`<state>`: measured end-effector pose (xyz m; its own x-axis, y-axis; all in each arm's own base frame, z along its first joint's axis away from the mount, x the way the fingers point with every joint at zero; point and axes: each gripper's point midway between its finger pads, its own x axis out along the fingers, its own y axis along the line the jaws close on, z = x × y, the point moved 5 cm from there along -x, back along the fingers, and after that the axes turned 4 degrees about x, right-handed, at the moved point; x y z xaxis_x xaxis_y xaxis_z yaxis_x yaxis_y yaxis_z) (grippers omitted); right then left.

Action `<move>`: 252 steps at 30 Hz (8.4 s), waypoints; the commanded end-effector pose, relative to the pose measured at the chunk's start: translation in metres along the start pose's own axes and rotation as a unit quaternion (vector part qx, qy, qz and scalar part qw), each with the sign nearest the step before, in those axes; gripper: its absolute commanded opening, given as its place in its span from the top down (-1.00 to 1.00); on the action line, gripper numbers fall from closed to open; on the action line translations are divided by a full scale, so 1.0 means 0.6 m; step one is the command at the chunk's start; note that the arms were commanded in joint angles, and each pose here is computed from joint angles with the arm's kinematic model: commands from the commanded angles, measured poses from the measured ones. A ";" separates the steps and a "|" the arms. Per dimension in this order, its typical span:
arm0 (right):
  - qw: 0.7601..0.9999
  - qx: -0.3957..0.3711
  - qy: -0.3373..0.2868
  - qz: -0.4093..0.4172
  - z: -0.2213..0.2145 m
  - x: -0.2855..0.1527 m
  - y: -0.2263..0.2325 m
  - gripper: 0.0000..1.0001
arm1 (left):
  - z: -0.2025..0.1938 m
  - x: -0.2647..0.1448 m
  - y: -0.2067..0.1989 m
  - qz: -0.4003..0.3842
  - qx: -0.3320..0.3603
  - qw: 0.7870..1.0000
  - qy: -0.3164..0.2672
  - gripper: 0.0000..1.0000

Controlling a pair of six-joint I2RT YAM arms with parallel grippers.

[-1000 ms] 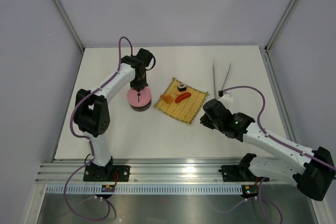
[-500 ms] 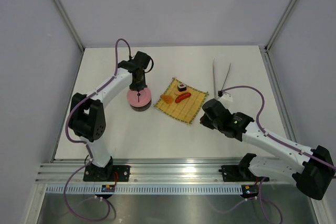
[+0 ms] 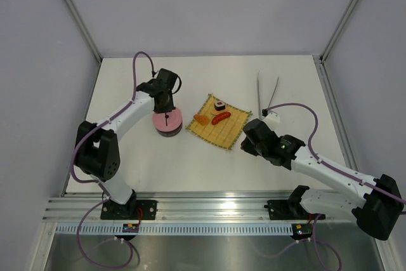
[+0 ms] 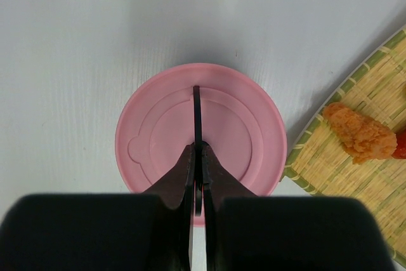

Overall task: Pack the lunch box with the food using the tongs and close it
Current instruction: Close the box lid on the packing box.

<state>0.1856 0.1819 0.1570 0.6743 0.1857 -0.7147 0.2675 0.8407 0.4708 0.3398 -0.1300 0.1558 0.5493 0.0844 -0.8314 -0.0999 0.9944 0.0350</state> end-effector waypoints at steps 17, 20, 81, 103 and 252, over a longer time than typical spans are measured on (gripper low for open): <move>0.999 0.008 -0.027 0.021 0.027 -0.006 0.028 1.00 | 0.023 -0.046 0.006 -0.040 -0.034 0.995 -0.086 1.00; 0.999 0.008 -0.026 0.022 0.026 -0.006 0.029 1.00 | 0.024 -0.044 0.006 -0.036 -0.030 0.996 -0.081 1.00; 1.000 -0.001 -0.022 0.019 0.024 -0.004 0.029 1.00 | -0.008 0.006 -0.018 -0.013 0.024 1.000 -0.007 1.00; 1.000 -0.009 -0.020 0.022 0.023 -0.001 0.031 1.00 | 0.011 -0.027 -0.031 -0.051 0.018 0.999 -0.009 -0.13; 0.999 -0.007 -0.013 0.041 0.023 -0.017 0.031 1.00 | -0.012 -0.071 -0.014 -0.028 -0.037 0.997 -0.064 1.00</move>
<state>0.1865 0.1852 0.1652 0.6837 0.2252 -0.6941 0.2048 0.8537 0.4788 0.3042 -0.1359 0.1670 0.5860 0.0931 -0.8050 -0.1365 0.9905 0.0152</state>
